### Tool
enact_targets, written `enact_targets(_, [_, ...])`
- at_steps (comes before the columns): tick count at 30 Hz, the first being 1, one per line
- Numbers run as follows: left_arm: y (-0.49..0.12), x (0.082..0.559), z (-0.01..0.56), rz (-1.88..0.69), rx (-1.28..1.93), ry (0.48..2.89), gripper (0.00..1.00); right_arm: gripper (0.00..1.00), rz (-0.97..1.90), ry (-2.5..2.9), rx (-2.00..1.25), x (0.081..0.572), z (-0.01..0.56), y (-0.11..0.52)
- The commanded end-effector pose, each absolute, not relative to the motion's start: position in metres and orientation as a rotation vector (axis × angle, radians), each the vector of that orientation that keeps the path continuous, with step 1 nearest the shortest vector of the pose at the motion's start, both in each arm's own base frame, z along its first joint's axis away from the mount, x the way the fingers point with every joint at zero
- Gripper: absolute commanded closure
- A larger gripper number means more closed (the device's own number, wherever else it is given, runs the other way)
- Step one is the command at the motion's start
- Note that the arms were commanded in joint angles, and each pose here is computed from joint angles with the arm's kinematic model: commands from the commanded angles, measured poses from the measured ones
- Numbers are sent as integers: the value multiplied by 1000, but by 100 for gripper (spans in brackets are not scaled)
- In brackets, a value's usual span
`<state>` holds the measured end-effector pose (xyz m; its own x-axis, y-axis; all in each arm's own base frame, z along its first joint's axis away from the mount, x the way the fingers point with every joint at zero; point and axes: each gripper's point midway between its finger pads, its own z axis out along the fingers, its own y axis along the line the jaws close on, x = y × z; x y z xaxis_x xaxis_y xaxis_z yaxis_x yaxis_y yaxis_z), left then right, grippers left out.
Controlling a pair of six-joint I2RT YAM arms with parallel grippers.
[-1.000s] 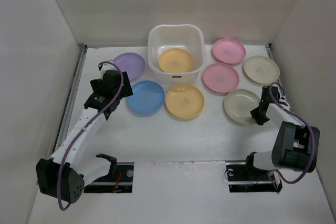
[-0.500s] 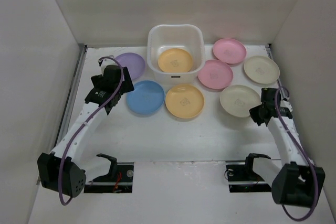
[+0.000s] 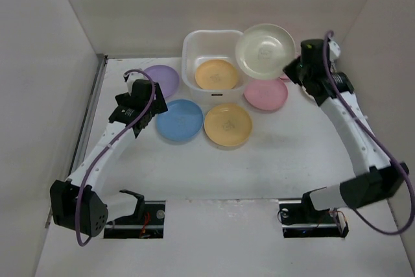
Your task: Place the plates into the plastic bin on the countertop
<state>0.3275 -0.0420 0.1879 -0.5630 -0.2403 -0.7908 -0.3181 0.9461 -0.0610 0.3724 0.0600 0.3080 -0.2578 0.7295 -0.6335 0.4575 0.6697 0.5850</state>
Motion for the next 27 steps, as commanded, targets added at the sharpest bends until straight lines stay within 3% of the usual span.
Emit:
enact_targets(1, [-42, 330, 201, 87, -421, 2159, 0, 100, 333, 1816, 662, 438, 360, 96])
enact_targets(11, [-20, 317, 198, 118, -481, 2150, 0, 100, 195, 1876, 289, 556, 322, 171])
enact_targets(27, [1, 299, 176, 161, -552, 2180, 0, 95, 132, 1930, 28, 608, 232, 248])
